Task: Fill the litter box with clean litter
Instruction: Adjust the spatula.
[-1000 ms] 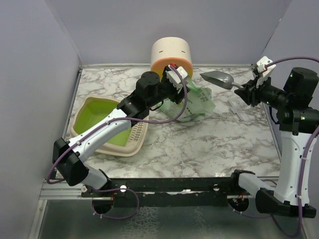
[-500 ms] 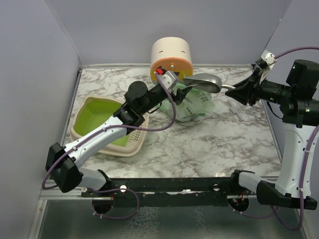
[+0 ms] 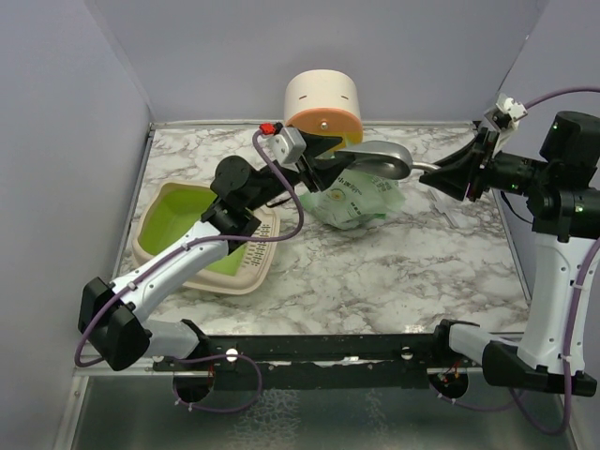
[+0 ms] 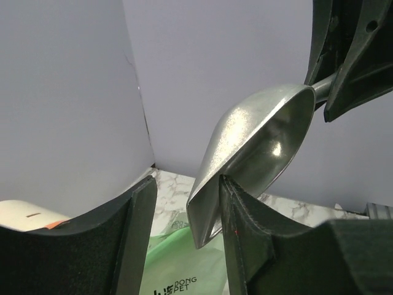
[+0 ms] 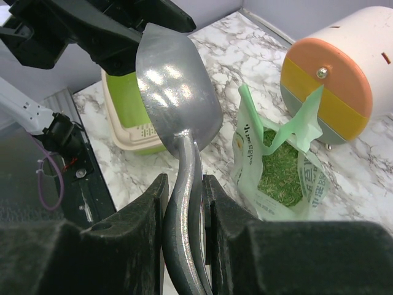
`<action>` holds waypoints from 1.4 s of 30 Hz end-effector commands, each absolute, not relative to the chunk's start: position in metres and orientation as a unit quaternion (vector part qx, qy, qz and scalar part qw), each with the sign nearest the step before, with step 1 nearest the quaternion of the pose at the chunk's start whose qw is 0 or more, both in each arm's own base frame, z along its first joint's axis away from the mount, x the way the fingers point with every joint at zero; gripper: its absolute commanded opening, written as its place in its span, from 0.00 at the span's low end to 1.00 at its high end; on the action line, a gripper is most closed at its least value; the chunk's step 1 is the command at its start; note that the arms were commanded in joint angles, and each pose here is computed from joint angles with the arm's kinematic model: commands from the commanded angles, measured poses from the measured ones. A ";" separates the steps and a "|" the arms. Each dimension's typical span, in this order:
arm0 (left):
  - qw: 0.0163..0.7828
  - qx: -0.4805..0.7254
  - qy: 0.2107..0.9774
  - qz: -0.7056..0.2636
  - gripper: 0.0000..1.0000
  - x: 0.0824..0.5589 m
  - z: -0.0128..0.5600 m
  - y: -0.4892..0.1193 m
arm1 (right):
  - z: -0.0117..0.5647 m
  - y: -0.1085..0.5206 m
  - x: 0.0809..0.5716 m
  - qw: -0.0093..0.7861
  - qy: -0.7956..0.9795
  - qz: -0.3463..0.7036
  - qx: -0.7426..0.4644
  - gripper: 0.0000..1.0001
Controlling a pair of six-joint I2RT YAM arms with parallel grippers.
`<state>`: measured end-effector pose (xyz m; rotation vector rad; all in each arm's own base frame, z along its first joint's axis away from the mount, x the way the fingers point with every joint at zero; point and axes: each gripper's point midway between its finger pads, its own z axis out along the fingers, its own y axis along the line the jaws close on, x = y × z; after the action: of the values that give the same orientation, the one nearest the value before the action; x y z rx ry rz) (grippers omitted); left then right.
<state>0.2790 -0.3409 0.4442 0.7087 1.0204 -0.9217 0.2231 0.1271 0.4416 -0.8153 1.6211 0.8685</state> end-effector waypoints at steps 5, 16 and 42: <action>0.680 0.331 0.438 -0.487 0.46 0.263 0.459 -0.342 | 0.468 0.139 0.206 0.552 0.635 0.395 -0.369 0.01; 0.687 0.315 0.425 -0.499 0.42 0.259 0.477 -0.334 | 0.469 0.141 0.206 0.548 0.630 0.408 -0.369 0.01; 0.594 0.081 0.524 -0.606 0.00 0.342 0.444 -0.305 | 0.455 0.126 0.230 0.593 0.642 0.328 -0.358 0.71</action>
<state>0.2998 -0.3365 0.4338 0.5112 1.2091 -1.3517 0.2320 0.1281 0.4460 -0.8155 1.5556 0.8565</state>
